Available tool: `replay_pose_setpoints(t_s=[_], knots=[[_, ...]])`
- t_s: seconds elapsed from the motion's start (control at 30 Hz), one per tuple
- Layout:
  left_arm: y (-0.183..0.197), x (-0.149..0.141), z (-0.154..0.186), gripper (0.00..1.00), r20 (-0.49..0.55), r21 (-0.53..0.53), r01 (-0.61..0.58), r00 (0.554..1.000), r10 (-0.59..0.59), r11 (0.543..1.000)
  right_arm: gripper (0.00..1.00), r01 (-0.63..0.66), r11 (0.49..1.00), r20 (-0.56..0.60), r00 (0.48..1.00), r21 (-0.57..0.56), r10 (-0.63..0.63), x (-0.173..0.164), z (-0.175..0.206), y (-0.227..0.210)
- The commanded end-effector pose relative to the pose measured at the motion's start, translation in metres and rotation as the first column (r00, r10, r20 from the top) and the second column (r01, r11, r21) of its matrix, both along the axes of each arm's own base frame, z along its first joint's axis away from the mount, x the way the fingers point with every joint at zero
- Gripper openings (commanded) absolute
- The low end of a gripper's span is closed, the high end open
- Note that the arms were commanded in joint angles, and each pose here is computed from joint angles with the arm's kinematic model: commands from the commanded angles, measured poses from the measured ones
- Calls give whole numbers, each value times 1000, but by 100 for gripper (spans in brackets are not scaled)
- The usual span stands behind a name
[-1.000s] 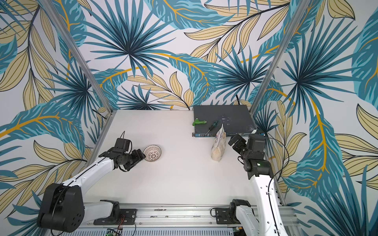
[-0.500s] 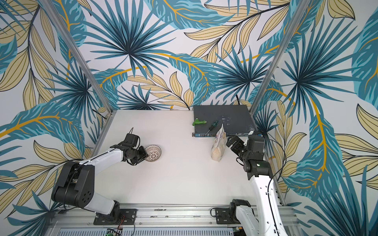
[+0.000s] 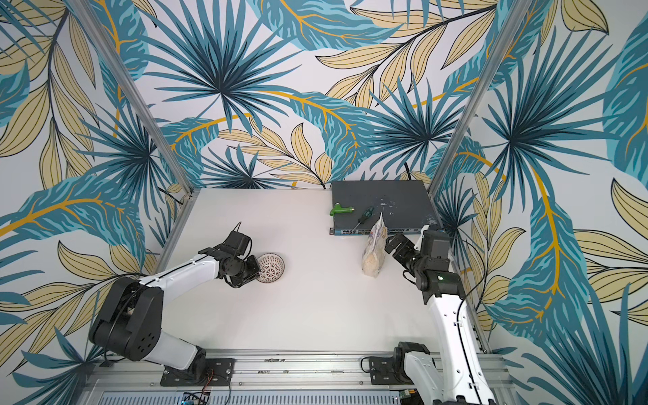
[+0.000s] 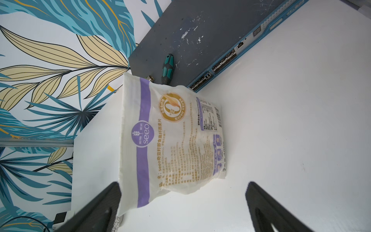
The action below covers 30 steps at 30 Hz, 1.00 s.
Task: Pour the oats into the breakfast bowl
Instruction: Move the bowl to the center of the board.
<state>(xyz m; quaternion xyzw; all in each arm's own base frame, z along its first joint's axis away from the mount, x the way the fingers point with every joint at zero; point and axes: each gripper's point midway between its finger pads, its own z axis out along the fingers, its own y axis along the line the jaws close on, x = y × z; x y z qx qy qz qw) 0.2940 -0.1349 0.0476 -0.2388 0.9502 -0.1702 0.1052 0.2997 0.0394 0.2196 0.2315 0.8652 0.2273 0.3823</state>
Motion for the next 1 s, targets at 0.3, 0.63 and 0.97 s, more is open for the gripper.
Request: replay_pose_setpoints(t_s=[0.3,0.63,0.97], knots=[[-89,-42,19,2,-19,-53,151,988,-152,987,100,-97,995,-30,995,12,97,5,8,14],[-123,-72,9,3,-81,7,284,956,-282,959,100,-166,984,-148,977,-70,154,27,-11,31],[-121,-82,5,29,-111,20,316,943,-312,948,95,-182,964,-185,972,-193,147,53,-19,37]])
